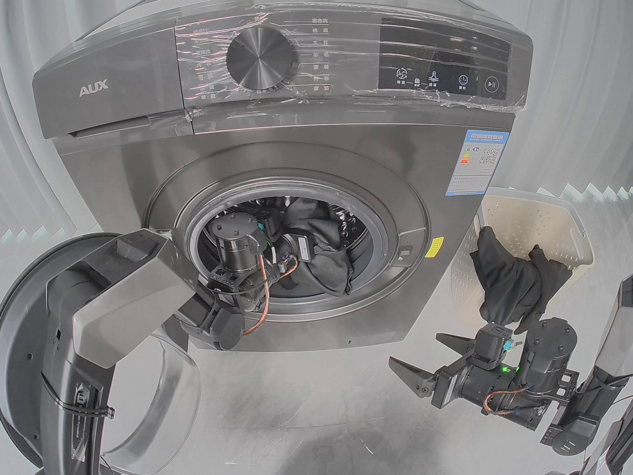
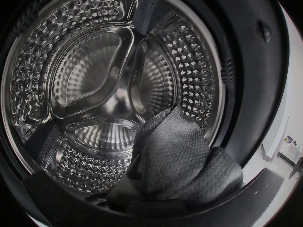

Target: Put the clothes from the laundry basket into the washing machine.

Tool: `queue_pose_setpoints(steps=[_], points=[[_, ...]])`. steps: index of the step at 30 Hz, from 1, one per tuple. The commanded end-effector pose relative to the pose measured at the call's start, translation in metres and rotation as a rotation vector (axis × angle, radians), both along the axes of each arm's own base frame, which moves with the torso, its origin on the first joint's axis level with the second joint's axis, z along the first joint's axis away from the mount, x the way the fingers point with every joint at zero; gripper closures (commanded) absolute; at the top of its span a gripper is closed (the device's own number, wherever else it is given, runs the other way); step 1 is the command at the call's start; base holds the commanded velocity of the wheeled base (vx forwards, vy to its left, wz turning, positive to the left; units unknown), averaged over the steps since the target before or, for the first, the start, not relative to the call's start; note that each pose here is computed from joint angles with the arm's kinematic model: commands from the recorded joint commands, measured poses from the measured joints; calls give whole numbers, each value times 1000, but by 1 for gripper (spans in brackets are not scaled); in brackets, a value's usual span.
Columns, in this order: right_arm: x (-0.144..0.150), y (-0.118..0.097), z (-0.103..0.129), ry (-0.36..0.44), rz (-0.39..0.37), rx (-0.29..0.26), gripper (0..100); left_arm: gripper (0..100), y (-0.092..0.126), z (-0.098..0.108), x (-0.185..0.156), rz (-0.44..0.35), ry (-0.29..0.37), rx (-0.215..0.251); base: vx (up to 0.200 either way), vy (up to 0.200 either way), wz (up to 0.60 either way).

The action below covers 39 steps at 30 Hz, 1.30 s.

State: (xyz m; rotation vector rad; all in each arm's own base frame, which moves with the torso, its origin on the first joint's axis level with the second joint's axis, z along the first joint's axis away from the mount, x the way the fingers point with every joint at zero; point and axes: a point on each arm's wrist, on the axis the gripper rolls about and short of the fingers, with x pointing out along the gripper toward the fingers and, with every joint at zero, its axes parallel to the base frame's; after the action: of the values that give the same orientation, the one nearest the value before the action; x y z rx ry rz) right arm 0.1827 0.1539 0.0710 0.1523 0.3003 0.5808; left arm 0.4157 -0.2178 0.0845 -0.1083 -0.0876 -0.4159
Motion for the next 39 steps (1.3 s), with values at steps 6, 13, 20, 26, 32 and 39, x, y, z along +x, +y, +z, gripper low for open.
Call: queue_pose_setpoints(steps=[6,13,20,26,32,39], points=[[1,0,-2,6,-1,-3,0,100,-5,-28,35,55,-16,-8,0,0,0],[1,0,-2,7,-2,-4,0,100,4,-18,62,163,-55,-30,0,0,0],[1,0,-2,10,-2,0,0,100,6,-16,67,172,-46,-30,0,0,0],[1,0,-2,13,-3,5,0,100,1,-14,69,165,-50,-40,0,0,0],[1,-1,-2,13,-5,5,0,0,-1,-17,67,159,-39,-40,0,0,0],[1,0,-2,15,-5,4,0,0,3,-21,57,164,16,-10,0,0,0]])
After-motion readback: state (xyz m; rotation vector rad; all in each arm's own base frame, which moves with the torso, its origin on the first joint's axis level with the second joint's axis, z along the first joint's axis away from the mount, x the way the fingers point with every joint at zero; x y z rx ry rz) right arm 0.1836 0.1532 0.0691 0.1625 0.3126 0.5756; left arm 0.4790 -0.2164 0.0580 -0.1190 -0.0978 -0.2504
